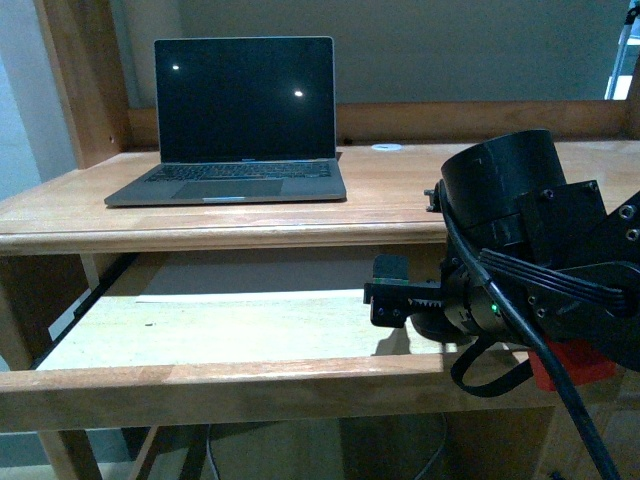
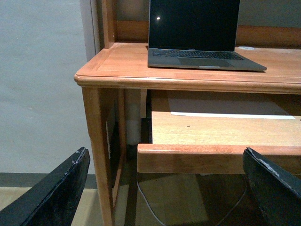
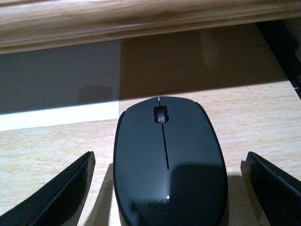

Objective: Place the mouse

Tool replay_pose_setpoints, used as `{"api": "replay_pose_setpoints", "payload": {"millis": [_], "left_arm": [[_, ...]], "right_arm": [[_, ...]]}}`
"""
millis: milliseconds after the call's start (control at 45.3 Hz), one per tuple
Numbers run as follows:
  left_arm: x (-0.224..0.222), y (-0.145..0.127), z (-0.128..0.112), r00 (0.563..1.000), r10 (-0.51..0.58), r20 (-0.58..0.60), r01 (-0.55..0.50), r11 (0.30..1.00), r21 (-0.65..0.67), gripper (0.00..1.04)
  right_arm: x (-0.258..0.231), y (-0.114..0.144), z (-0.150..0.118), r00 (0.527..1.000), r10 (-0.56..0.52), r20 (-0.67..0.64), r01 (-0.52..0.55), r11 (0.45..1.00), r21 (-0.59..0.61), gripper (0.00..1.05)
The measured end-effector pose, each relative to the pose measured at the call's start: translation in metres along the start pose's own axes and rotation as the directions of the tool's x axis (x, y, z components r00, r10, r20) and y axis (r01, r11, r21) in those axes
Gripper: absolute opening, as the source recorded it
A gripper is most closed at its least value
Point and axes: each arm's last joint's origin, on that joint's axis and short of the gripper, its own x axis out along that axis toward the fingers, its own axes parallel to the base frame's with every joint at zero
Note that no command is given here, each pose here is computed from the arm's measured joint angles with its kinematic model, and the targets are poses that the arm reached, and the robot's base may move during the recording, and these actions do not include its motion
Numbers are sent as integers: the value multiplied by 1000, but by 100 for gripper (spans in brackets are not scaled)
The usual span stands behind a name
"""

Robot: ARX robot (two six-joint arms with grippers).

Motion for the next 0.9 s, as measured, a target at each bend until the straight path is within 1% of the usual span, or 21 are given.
{"api": "replay_pose_setpoints", "payload": {"millis": [309,375,397,530,596,816,905], "left_arm": [[0,0,0,1000,0,0,0,1000,0,98],[0,0,0,1000,0,0,0,1000,0,98],[0,0,0,1000,0,0,0,1000,0,98],[0,0,0,1000,0,0,0,1000,0,98],[0,0,0,1000,0,0,0,1000,0,98],[0,0,0,1000,0,0,0,1000,0,98],[0,0,0,1000,0,0,0,1000,0,98]], "right_arm": [[21,4,1,999,-13,-52,12,999,-31,98],[23,5,1,998,-22,-54,20,999,-40,88],[23,4,1,998,-20,-57,18,999,-43,82],[24,3,2,998,-23,-62,20,999,-50,66],[24,3,2,998,-23,-61,20,999,-51,64],[25,1,2,999,-6,-44,3,999,-49,63],[14,-4,0,999,11,-32,-13,998,-54,63]]}}
